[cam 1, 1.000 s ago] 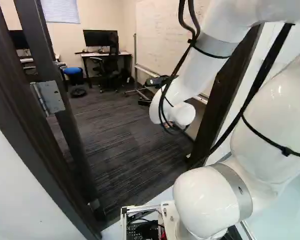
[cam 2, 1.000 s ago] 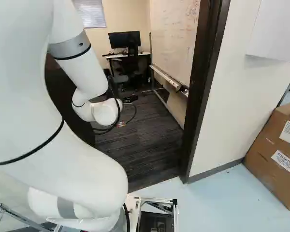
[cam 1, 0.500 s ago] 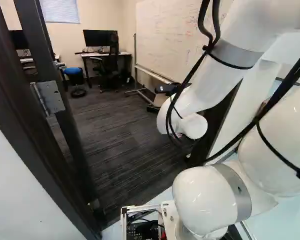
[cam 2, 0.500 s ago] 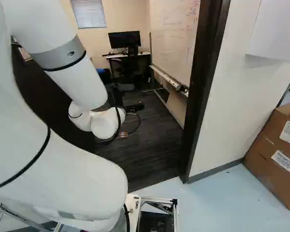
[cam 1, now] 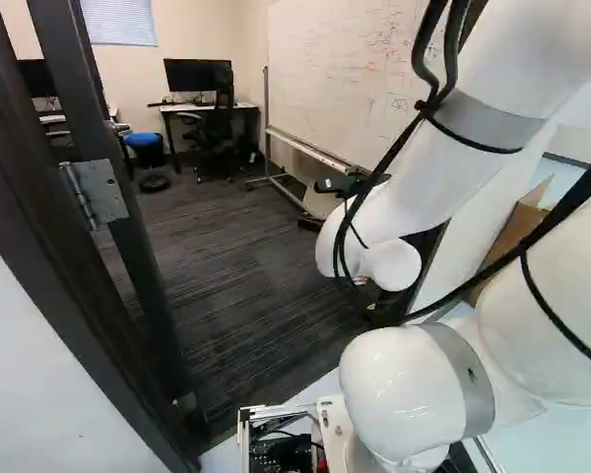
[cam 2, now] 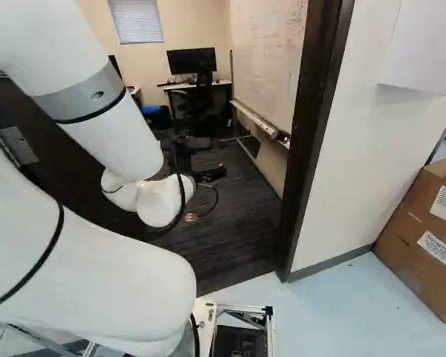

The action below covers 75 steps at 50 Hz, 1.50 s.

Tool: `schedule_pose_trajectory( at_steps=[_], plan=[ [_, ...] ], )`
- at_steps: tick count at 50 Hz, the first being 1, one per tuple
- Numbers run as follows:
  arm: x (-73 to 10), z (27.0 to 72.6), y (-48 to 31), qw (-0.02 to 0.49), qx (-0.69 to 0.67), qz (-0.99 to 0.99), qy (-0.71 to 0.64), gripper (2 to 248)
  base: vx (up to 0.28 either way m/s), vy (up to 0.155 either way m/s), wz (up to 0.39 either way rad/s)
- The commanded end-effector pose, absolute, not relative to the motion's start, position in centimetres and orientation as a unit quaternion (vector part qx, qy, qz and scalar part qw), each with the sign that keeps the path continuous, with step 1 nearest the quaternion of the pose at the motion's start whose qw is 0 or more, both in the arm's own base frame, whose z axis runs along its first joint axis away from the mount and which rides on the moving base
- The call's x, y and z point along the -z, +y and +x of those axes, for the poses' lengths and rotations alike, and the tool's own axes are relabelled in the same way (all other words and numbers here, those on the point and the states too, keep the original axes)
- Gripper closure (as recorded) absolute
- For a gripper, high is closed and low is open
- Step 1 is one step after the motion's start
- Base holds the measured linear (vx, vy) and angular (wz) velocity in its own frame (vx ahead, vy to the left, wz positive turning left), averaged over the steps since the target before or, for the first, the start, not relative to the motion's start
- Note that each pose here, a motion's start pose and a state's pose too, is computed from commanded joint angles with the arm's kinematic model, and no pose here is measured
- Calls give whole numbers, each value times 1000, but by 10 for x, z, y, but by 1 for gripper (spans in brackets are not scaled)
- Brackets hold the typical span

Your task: Open the door and move inside

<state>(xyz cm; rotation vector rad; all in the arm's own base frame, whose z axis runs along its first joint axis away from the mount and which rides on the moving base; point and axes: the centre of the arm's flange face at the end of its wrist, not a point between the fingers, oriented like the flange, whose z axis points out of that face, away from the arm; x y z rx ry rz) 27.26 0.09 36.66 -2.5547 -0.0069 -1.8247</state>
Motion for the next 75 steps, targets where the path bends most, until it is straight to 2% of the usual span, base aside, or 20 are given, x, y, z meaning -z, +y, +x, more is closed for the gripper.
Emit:
schedule_pose_trajectory(
  at_steps=[52, 75],
  plan=[
    [-366, 270, 0, 0, 581, -814, 0, 3, 0, 0, 0],
    [-366, 270, 0, 0, 581, -814, 0, 3, 88, 3, -8]
  ],
)
